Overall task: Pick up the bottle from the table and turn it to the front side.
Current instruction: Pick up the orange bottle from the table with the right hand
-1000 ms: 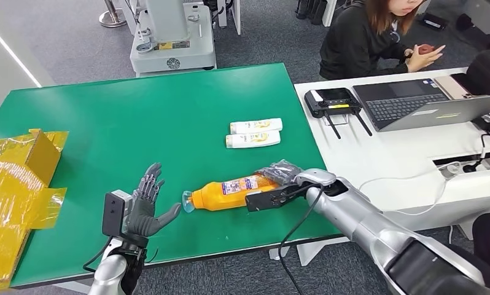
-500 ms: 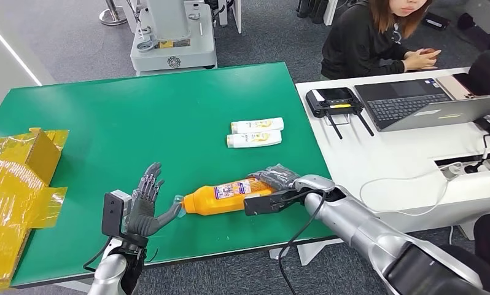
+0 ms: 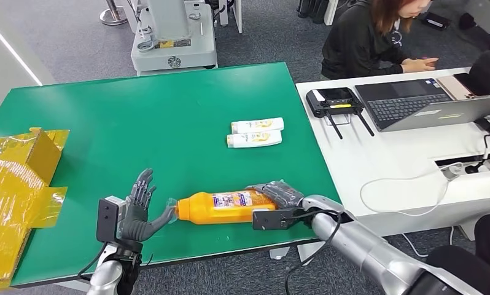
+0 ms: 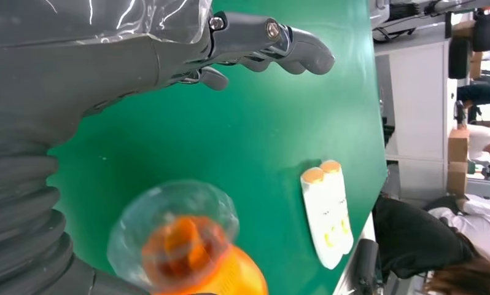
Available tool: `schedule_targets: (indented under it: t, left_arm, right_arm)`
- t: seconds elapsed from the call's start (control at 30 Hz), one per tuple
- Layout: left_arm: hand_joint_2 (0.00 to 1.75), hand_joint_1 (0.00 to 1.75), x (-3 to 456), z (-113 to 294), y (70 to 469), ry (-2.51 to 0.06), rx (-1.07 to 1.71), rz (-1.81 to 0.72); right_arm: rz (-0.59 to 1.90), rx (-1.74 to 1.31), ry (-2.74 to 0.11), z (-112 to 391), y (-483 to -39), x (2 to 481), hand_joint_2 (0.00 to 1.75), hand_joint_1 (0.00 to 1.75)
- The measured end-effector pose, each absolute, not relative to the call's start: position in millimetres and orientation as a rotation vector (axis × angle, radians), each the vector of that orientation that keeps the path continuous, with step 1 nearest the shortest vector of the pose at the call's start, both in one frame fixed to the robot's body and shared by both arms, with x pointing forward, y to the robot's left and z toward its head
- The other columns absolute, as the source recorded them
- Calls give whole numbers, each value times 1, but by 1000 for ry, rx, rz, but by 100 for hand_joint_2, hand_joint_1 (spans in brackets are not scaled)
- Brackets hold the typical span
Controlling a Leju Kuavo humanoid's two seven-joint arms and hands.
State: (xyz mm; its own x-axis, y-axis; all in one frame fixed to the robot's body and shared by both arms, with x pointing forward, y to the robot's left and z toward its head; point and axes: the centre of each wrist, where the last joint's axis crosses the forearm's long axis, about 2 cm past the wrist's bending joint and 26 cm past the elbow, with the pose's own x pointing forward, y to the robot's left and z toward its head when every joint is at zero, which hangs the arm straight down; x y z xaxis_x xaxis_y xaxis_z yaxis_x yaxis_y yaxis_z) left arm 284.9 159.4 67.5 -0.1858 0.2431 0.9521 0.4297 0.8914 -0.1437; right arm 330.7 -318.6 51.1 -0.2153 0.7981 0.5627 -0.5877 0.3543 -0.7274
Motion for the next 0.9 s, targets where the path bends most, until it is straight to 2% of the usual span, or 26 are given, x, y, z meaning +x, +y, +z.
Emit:
schedule_targets:
  t: [0.6,0.9]
  left_arm:
    - [175,0,279,63,168,-1778,-463,-157]
    - [175,0,274,61,172,-1777,-441,-141]
  right_arm:
    - [1137,-165,-1313,31,-329,276,175,175]
    - [1008,-131,-1367,19,-309,234,175,175]
